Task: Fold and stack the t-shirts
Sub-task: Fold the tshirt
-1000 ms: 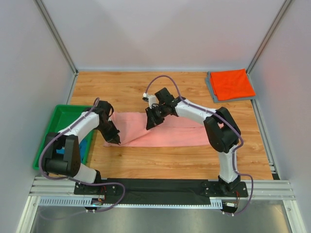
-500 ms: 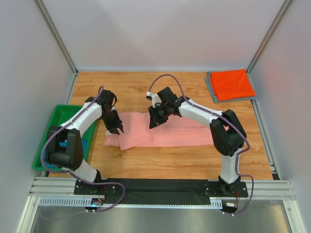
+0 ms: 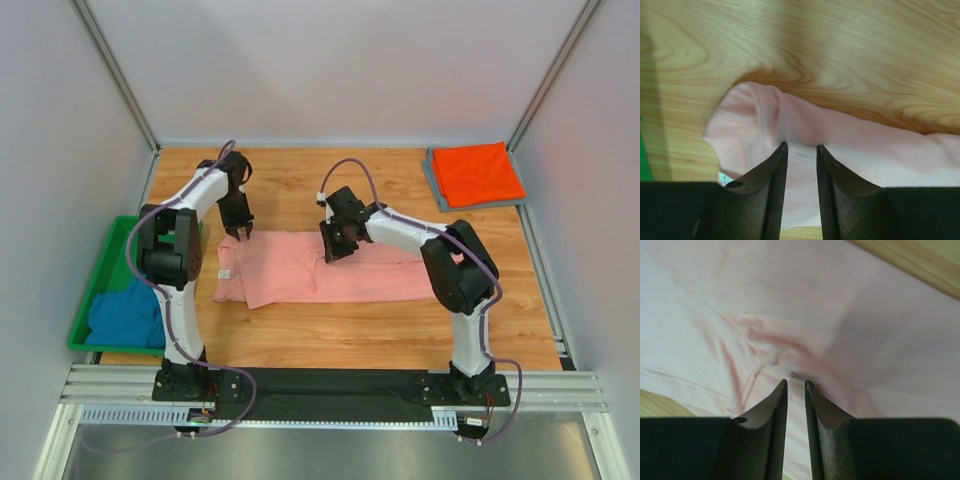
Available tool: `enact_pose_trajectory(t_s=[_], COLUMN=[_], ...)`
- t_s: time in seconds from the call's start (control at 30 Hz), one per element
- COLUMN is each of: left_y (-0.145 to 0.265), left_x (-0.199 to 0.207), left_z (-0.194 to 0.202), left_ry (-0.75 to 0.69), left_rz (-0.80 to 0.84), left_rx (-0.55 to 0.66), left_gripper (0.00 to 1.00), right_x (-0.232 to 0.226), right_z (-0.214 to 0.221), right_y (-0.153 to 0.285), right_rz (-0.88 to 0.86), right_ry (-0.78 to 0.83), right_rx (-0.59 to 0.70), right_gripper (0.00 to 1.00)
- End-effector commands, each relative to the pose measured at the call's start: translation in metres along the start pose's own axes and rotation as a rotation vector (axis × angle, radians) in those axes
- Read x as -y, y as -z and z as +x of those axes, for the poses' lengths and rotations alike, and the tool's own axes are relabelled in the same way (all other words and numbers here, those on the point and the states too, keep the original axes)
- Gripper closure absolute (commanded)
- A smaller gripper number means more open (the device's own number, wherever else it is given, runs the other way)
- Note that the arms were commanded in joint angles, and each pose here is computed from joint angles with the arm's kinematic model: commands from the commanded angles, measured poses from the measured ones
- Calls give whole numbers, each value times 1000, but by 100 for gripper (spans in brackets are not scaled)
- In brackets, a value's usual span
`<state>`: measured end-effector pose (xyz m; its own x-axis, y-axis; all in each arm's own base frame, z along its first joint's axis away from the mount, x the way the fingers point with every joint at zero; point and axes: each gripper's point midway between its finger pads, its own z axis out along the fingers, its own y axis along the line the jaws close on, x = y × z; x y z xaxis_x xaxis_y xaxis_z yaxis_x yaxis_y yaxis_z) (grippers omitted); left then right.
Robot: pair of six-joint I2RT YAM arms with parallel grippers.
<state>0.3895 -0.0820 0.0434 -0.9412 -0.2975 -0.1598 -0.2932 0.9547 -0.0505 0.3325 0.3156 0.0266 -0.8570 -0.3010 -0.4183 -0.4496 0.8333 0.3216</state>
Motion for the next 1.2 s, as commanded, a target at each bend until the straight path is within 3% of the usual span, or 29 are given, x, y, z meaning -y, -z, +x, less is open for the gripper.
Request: enact_pose_trajectory(t_s=[0.0,0.23,0.47,0.73,0.87,0.93,1.17], left_y=[26,-3,-38,-42,-46,-36,46], left_x=[-8,-4,-4,10,22,32,56], left_z=[-11,-10,-12,-52,-67,-76,-90], left_ry=[-27,-40,-45,-78,-91,-101,-114], left_rz=[-23,-31,-57,-43,-16,34,181], left_rx=[46,-16,-68,5,1,29,161], left_gripper=[63,63,63,63,63,63,59], right_x=[18,102,218,304,316,308,280], right_z=[-32,3,74,109,116,102,87], right_y=[52,93,145,162,162,174,207], right_rz=[122,375,644,810,833,806,746], right_ry=[-50,-241,-528,-698,-760,-765,-804], right_rx=[109,52,3,23,-11,31,42], right_gripper=[78,78,78,78,79,78,76])
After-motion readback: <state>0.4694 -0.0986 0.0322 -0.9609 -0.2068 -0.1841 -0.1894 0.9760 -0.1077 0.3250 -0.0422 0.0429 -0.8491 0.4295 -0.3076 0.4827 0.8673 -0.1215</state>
